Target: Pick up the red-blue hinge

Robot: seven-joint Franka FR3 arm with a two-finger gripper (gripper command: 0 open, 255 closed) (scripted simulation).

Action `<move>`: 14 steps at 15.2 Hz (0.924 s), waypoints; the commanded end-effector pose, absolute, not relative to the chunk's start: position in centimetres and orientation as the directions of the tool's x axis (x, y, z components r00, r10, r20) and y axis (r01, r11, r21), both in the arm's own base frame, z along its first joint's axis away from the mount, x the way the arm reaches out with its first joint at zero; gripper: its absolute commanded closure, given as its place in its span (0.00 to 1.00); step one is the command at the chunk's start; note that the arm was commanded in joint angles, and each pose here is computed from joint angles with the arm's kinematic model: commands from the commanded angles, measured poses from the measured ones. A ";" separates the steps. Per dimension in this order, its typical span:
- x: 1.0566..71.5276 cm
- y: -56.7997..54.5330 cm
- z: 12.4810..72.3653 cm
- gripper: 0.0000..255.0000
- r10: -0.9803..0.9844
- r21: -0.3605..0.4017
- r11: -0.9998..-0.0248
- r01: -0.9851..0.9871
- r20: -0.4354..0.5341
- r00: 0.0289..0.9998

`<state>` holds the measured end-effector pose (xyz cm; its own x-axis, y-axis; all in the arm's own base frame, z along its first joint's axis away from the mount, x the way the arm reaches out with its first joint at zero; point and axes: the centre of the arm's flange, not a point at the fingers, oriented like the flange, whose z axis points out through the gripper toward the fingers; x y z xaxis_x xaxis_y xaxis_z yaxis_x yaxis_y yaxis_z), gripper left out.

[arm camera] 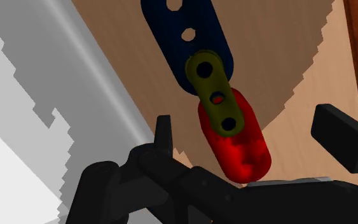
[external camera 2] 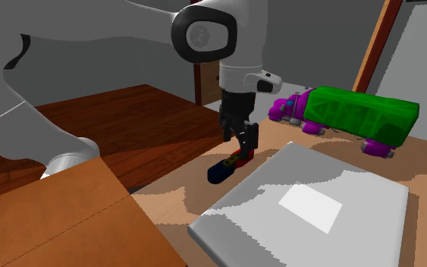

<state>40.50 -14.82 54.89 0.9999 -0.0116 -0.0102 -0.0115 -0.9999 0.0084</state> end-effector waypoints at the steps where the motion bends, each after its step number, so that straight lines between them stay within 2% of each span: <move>1: 40.7 -15.0 53.8 0.00 -0.010 0.011 -1.000 -0.010 -0.011 1.000; 7: 40.7 -15.0 51.4 0.00 -0.010 0.011 -1.000 -0.010 -0.011 1.000; 8: 40.7 -15.0 51.4 1.00 -0.010 0.011 -1.000 -0.010 -0.011 1.000; 14: 40.7 -15.0 51.4 1.00 -0.010 0.011 -1.000 -0.010 -0.011 1.000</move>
<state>40.68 -15.03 51.49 0.9999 -0.0108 -0.0096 -0.0107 -0.9999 0.0112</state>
